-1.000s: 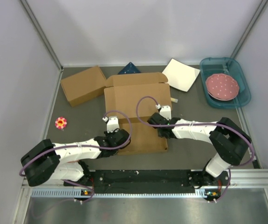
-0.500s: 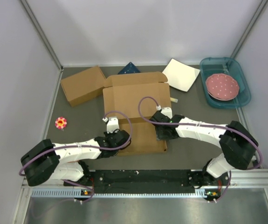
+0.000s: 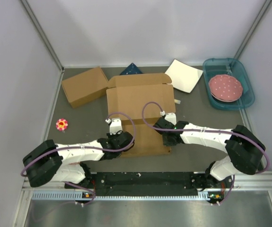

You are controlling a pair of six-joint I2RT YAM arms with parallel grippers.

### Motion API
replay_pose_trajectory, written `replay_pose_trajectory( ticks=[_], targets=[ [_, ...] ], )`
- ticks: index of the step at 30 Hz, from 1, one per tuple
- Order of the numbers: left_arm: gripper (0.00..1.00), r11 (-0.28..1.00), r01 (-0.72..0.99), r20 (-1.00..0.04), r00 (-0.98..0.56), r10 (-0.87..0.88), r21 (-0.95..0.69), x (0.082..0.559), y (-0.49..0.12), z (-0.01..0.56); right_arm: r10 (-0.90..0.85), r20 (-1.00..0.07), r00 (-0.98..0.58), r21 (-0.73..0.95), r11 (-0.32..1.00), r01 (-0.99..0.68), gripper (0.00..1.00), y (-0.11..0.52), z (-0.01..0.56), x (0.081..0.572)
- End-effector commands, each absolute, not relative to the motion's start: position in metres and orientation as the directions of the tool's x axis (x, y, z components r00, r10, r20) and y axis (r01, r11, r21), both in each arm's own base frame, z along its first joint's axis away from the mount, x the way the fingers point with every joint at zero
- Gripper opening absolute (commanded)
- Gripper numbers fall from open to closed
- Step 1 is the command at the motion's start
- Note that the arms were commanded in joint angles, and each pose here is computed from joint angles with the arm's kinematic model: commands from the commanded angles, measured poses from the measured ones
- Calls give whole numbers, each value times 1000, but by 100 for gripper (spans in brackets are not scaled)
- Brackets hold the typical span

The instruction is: Fold the paper box

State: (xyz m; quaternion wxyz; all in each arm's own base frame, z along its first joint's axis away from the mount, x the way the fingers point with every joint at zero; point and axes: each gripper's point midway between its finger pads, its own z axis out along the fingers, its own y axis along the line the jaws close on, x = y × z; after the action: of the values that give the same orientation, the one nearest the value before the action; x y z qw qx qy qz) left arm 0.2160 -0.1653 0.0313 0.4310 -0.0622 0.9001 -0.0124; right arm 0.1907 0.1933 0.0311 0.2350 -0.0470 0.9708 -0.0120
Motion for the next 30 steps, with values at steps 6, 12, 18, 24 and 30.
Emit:
replay_pose_trajectory(
  ticks=[6, 12, 18, 24, 30],
  targets=[
    [0, 986, -146, -807, -570, -152, -83, 226, -164, 40, -120, -382, -916, -169, 984, -58, 0, 158, -9, 169],
    [0, 986, -147, -805, -575, -148, -77, 226, -165, 38, -73, -244, -967, -117, 992, -45, 0, 158, -53, 135],
    [0, 987, -146, -807, -575, -139, -66, 226, -164, 37, -58, -266, -962, -81, 996, -37, 0, 160, -50, 135],
    [0, 988, -141, -807, -575, -137, -68, 227, -166, 39, -104, -376, -921, -64, 994, -86, 38, 178, -3, 166],
    [0, 989, -137, -809, -573, -129, -60, 228, -166, 40, -106, -508, -855, -26, 994, -108, 56, 200, 59, 201]
  ],
)
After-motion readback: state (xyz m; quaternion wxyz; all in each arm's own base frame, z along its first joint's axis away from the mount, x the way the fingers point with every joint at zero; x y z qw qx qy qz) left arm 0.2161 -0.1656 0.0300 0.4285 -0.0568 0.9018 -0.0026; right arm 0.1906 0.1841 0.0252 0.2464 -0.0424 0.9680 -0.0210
